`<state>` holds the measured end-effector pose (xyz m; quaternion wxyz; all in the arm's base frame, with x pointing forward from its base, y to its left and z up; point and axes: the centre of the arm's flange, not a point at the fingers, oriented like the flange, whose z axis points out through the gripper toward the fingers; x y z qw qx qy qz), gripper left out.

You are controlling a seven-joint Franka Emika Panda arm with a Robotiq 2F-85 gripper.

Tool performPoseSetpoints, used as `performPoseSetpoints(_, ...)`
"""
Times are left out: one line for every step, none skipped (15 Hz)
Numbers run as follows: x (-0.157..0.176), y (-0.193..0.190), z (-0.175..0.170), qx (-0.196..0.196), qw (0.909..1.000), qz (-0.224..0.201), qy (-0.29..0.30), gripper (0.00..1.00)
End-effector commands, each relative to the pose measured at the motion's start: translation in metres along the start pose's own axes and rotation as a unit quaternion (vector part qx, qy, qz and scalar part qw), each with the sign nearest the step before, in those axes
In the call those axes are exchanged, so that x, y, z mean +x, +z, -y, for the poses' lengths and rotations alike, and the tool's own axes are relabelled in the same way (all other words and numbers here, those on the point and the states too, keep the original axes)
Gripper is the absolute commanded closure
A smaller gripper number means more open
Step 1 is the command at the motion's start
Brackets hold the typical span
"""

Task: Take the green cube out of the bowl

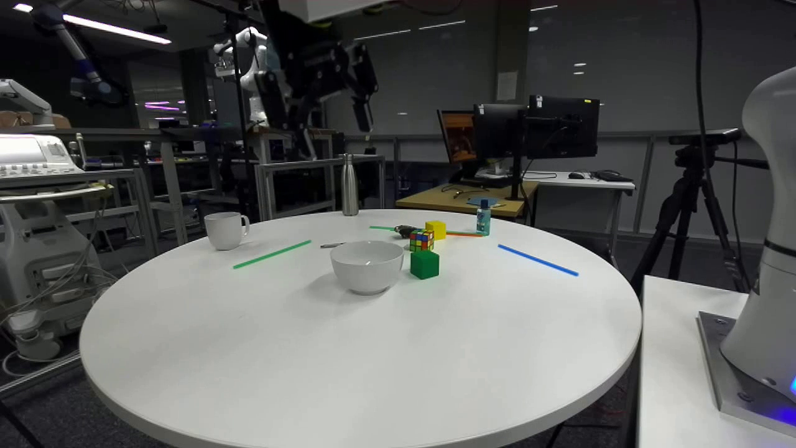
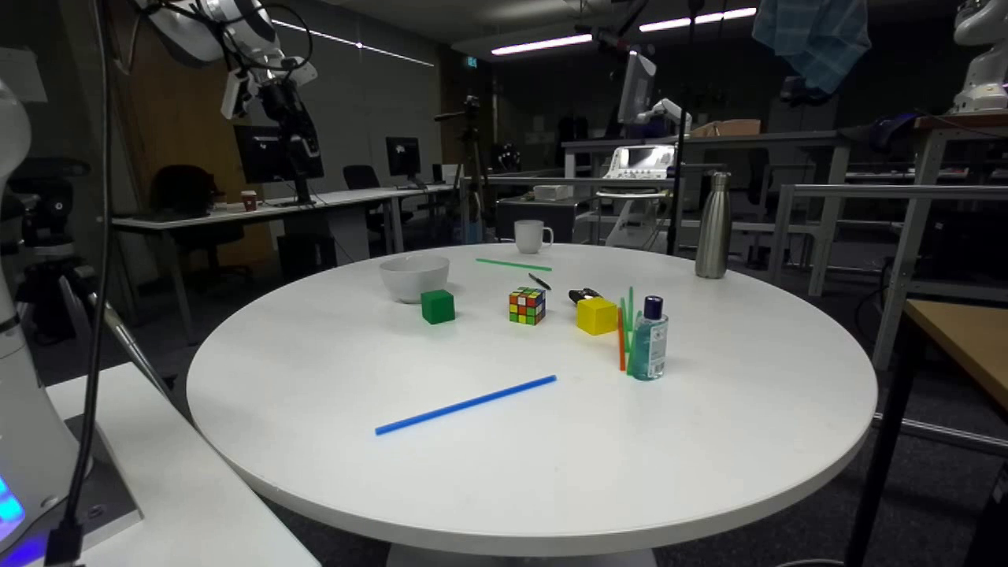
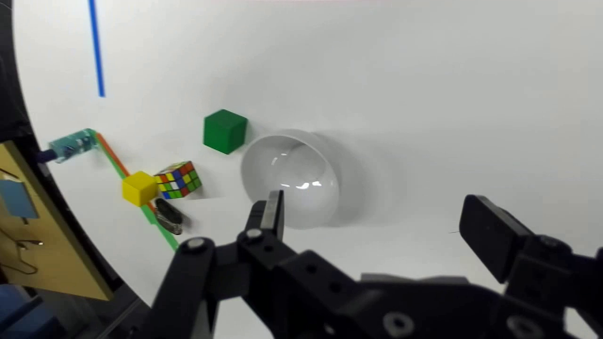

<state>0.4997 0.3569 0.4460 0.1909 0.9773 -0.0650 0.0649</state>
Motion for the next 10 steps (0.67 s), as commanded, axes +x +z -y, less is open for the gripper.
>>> performPoseSetpoints(-0.034, -0.035, -0.036, -0.040, 0.9990, -0.003, 0.019, 0.00)
performPoseSetpoints(-0.039, -0.043, -0.041, -0.043, 0.9989, -0.006, 0.021, 0.00)
performPoseSetpoints(-0.043, -0.048, -0.044, -0.038, 0.9990, -0.010, 0.022, 0.00)
performPoseSetpoints(-0.030, -0.043, -0.027, -0.029, 0.9995, -0.001, 0.009, 0.00)
performPoseSetpoints(-0.033, -0.049, -0.030, -0.026, 0.9996, -0.005, 0.010, 0.00)
performPoseSetpoints(-0.035, -0.051, -0.033, -0.026, 0.9996, -0.007, 0.011, 0.00)
performPoseSetpoints(-0.036, -0.051, -0.034, -0.026, 0.9996, -0.007, 0.010, 0.00)
performPoseSetpoints(-0.036, -0.050, -0.034, -0.027, 0.9996, -0.006, 0.011, 0.00)
performPoseSetpoints(-0.036, -0.049, -0.034, -0.028, 0.9995, -0.006, 0.011, 0.00)
performPoseSetpoints(-0.036, -0.048, -0.035, -0.029, 0.9995, -0.005, 0.011, 0.00)
